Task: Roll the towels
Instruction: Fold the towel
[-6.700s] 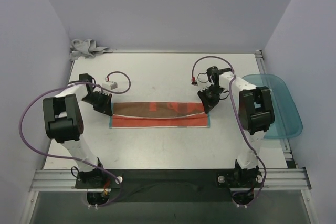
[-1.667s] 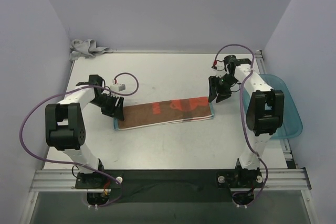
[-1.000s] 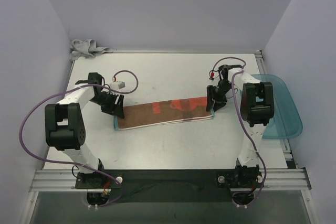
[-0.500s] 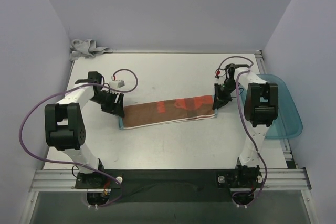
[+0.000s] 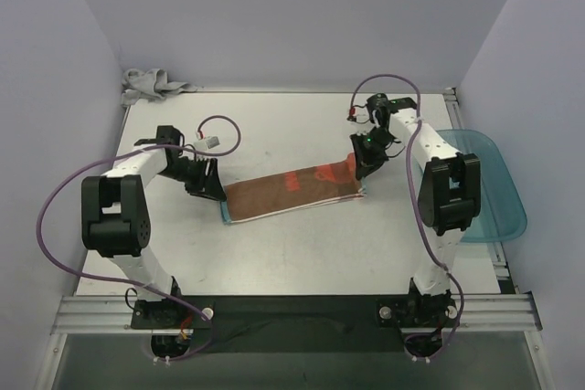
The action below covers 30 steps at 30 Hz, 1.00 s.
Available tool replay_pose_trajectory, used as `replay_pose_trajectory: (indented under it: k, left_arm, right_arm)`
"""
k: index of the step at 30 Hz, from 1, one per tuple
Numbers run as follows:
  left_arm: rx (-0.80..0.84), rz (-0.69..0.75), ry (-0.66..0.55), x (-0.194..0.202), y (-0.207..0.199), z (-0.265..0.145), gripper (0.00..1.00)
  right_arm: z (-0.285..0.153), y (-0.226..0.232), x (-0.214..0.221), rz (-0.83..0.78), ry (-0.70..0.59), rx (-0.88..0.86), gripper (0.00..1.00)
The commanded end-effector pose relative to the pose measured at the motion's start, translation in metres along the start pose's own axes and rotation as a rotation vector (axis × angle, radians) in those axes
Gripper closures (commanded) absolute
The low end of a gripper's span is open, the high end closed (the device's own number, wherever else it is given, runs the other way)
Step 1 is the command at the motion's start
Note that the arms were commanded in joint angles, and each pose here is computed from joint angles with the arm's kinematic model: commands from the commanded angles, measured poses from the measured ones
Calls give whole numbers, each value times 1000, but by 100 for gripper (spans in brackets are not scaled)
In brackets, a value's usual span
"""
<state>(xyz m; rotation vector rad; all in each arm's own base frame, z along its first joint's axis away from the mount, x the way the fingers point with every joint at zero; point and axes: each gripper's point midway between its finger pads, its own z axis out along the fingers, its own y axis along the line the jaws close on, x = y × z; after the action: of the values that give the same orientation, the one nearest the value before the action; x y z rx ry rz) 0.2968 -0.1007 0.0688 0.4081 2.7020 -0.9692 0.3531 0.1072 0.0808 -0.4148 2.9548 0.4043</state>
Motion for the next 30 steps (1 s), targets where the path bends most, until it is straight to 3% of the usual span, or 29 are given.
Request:
replay_pose_trajectory:
  k: [1, 9, 16, 30]
  left_arm:
    - [125, -29, -53, -20, -16, 7, 50]
    - [169, -100, -22, -15, -10, 25, 60]
    - [146, -121, -4, -7, -3, 30, 53]
    - [134, -141, 17, 0, 2, 36, 53]
  right_arm:
    - [-12, 30, -2, -48, 15, -12, 100]
    - [5, 95, -21, -7, 43, -230, 100]
    - [34, 137, -17, -67, 118, -281, 100]
    - [54, 179, -18, -122, 152, -320, 96]
